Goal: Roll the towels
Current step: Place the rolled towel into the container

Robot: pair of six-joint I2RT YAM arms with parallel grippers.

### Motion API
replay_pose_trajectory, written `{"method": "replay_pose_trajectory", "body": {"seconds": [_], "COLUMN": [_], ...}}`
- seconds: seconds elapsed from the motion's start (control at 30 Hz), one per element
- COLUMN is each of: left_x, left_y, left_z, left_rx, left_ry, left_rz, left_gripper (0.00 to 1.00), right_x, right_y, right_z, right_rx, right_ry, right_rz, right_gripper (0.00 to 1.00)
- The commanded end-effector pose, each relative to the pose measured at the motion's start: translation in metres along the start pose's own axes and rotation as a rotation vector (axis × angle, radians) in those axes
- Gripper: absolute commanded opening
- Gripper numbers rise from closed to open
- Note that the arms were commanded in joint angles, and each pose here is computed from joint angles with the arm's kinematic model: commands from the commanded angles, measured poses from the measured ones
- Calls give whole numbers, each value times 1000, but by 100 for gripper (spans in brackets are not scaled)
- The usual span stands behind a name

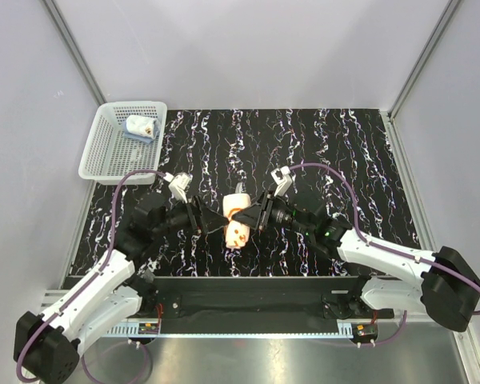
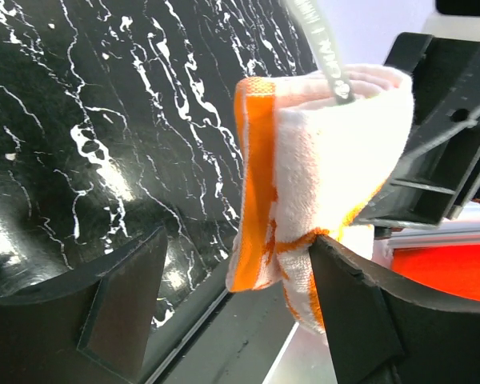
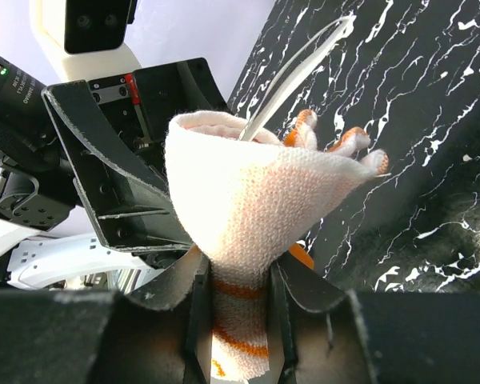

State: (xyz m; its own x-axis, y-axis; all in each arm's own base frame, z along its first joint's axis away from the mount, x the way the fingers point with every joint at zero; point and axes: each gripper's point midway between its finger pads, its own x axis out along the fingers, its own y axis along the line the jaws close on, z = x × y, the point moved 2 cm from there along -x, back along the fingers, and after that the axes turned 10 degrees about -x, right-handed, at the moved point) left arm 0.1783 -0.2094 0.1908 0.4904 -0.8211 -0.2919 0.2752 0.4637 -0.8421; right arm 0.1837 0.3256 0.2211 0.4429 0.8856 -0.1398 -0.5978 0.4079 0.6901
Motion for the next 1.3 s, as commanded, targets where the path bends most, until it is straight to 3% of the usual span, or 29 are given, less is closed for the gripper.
{"method": "replay_pose_trajectory", "body": {"seconds": [0.0, 0.3, 0.6, 0.7, 0.77, 0.8, 1.0, 1.03, 1.07, 1.17, 1.2, 1.23, 1.27], "left_x": [0, -6, -17, -17, -18, -19, -23, -24, -25, -25, -28, -28, -30], "left_y": [-21, -48, -73, -77, -77, -79, -83, -86, -87, -82, -81, -79, -83], "left_z": [16, 15, 3, 2, 1, 2, 2, 3, 3, 6, 6, 11, 16], "left_rx": [25, 33, 14, 2, 0, 3, 15, 21, 23, 28, 20, 24, 54], "left_ry": [-46, -27, 52, 62, 55, 46, 46, 42, 41, 13, 10, -17, -40], "left_rz": [-56, -189, -335, -370, -384, -391, -410, -418, -420, -375, -343, -318, -307], "left_gripper": [77, 71, 76, 64, 52, 42, 15, 2, 0, 0, 0, 0, 0], "right_x": [-4, -5, -7, -9, -8, -8, -4, -2, -2, 1, 3, 0, 1], "right_y": [55, 82, 86, 91, 91, 92, 88, 87, 87, 81, 74, 72, 63], "right_z": [25, 20, 30, 35, 35, 36, 31, 30, 30, 29, 28, 30, 26], "right_rx": [-42, 5, -36, -45, -44, -42, -27, -24, -20, -18, -11, -14, -18], "right_ry": [-50, -60, -96, -113, -113, -120, -120, -115, -115, -116, -111, -118, -96], "right_rz": [163, 337, 333, 346, 351, 356, 365, 365, 363, 330, 284, 265, 211], "right_gripper": [22, 22, 22, 22, 22, 22, 22, 22, 22, 33, 40, 55, 60]}}
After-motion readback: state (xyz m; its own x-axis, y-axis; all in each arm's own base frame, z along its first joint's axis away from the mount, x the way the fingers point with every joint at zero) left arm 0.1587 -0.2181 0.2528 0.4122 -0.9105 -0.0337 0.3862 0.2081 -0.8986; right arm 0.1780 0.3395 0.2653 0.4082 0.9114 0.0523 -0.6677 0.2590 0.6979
